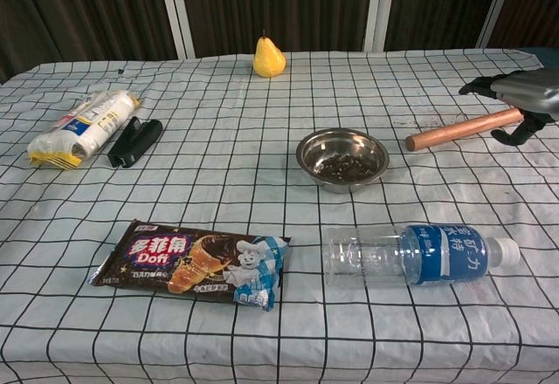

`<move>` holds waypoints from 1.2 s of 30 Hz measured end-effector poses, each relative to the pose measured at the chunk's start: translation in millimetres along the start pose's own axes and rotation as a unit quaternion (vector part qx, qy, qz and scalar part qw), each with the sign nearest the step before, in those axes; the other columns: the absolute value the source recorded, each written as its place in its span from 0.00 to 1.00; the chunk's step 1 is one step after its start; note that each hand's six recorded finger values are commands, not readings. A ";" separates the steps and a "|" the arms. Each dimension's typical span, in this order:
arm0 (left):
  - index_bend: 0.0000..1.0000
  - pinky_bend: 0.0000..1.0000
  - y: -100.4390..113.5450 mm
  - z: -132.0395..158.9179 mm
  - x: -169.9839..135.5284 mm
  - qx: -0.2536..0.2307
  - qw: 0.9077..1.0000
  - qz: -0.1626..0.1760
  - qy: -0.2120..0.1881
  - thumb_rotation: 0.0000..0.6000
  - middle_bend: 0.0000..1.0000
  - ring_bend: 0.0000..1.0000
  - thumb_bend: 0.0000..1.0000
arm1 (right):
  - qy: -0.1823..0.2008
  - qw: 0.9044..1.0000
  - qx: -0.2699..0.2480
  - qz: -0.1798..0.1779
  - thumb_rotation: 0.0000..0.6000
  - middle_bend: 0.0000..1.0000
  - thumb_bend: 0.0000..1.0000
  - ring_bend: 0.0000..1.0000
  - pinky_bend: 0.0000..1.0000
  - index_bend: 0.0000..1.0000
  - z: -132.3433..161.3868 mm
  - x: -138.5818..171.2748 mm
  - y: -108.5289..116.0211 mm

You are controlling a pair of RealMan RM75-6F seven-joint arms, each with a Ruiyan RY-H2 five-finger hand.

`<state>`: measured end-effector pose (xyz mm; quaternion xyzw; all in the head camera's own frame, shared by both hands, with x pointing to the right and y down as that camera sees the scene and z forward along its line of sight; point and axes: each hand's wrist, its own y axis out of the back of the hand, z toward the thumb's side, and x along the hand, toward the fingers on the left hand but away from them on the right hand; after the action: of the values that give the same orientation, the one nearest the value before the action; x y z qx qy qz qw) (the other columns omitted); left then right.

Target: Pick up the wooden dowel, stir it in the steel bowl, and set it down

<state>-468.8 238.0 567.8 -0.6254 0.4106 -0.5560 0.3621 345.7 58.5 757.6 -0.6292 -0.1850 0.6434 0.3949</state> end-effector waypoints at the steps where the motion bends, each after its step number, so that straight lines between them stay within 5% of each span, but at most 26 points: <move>1: 0.00 0.03 0.1 0.3 -0.2 0.000 1.000 0.000 0.000 1.00 0.00 0.00 0.37 | 0.000 1.000 -0.002 0.001 1.00 0.00 0.43 0.00 0.00 0.01 -0.2 -0.3 -0.6; 7: 0.00 0.03 -0.1 0.7 -0.1 0.000 1.000 0.000 -0.001 1.00 0.00 0.00 0.37 | 0.002 1.000 -0.007 0.004 1.00 0.00 0.43 0.00 0.00 0.02 2.8 -1.9 -4.4; 18: 0.00 0.04 -3.5 0.1 2.5 0.002 1.000 -0.006 0.004 1.00 0.00 0.00 0.37 | 0.008 1.000 -0.027 -0.004 1.00 0.08 0.40 0.00 0.07 0.24 24.5 -17.1 -6.7; 26: 0.00 0.04 -5.6 -1.1 4.4 0.002 1.000 -0.015 0.010 1.00 0.00 0.00 0.37 | 0.012 1.000 -0.016 -0.006 1.00 0.09 0.38 0.00 0.08 0.26 43.2 -27.3 -10.7; 36: 0.00 0.04 -5.5 -1.5 4.5 0.001 1.000 -0.016 0.011 1.00 0.00 0.00 0.37 | -0.001 1.000 -0.013 -0.018 1.00 0.18 0.36 0.09 0.20 0.43 44.8 -30.5 -12.8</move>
<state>-469.5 236.1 574.7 -0.6253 0.4036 -0.5694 0.3491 303.2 55.5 793.5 -0.6304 -0.2045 0.6343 0.3981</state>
